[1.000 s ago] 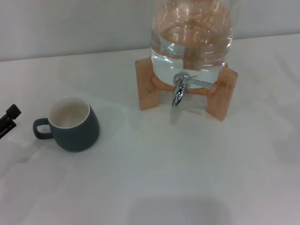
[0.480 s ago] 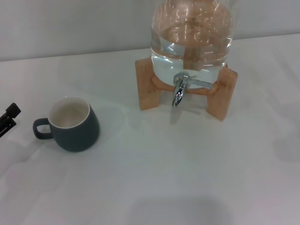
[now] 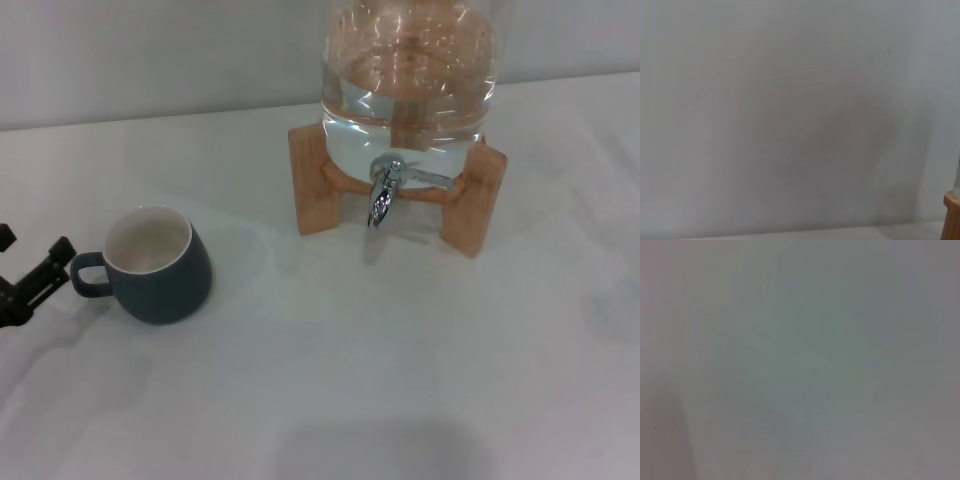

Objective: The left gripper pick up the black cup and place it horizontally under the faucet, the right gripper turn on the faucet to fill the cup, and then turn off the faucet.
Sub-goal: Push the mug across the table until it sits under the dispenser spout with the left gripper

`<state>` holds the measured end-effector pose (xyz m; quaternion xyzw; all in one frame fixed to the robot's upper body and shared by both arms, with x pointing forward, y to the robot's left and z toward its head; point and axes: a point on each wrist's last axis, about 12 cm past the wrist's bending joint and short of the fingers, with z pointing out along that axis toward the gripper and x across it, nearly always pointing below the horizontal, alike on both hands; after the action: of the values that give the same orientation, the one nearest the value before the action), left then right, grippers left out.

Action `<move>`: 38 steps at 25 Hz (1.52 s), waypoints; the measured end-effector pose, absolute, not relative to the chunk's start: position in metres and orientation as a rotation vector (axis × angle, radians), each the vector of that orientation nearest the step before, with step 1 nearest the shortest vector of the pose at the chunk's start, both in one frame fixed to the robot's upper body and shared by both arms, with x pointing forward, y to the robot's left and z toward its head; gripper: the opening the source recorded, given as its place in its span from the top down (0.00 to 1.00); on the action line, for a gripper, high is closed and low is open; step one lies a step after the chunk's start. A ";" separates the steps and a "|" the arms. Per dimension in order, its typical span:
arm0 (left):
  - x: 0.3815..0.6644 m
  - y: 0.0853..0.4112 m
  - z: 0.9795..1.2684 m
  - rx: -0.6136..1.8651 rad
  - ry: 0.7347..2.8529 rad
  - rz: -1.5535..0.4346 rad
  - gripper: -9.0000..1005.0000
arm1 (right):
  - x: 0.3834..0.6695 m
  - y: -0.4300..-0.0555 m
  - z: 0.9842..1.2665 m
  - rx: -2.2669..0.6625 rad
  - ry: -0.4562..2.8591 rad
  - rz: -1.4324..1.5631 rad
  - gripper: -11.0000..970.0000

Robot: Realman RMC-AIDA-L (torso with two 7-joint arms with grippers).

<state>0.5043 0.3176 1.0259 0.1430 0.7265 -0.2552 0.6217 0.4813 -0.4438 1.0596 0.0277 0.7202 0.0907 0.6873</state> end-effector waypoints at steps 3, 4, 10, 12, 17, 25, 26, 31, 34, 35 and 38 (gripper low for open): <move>0.504 0.312 1.022 0.339 1.675 -0.570 0.12 | 0.481 -0.444 1.059 0.064 1.615 0.200 0.12; 0.504 0.310 1.020 0.347 1.679 -0.558 0.12 | 0.481 -0.444 1.059 0.065 1.616 0.198 0.12; 0.506 0.308 1.018 0.355 1.684 -0.542 0.12 | 0.482 -0.445 1.059 0.066 1.617 0.195 0.12; 0.508 0.308 1.020 0.349 1.677 -0.539 0.12 | 0.482 -0.445 1.060 0.067 1.618 0.193 0.12; 0.509 0.309 1.021 0.344 1.668 -0.531 0.12 | 0.485 -0.445 1.060 0.069 1.621 0.189 0.12; 0.506 0.303 1.017 0.361 1.654 -0.510 0.12 | 0.487 -0.445 1.060 0.069 1.621 0.189 0.12; 0.505 0.302 1.017 0.358 1.649 -0.505 0.12 | 0.487 -0.445 1.060 0.069 1.621 0.188 0.12; 0.502 0.301 1.014 0.349 1.645 -0.495 0.12 | 0.487 -0.445 1.060 0.068 1.627 0.188 0.12; 0.501 0.301 1.014 0.347 1.647 -0.496 0.12 | 0.487 -0.445 1.059 0.069 1.628 0.188 0.12; 0.500 0.301 1.013 0.346 1.648 -0.495 0.12 | 0.487 -0.445 1.059 0.069 1.629 0.188 0.12; 0.500 0.302 1.013 0.345 1.650 -0.493 0.12 | 0.487 -0.444 1.059 0.070 1.631 0.190 0.12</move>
<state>0.4997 0.3017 1.0129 0.1511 0.7229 -0.2162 0.6387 0.4866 -0.4442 1.0585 0.0310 0.7267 0.0846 0.6810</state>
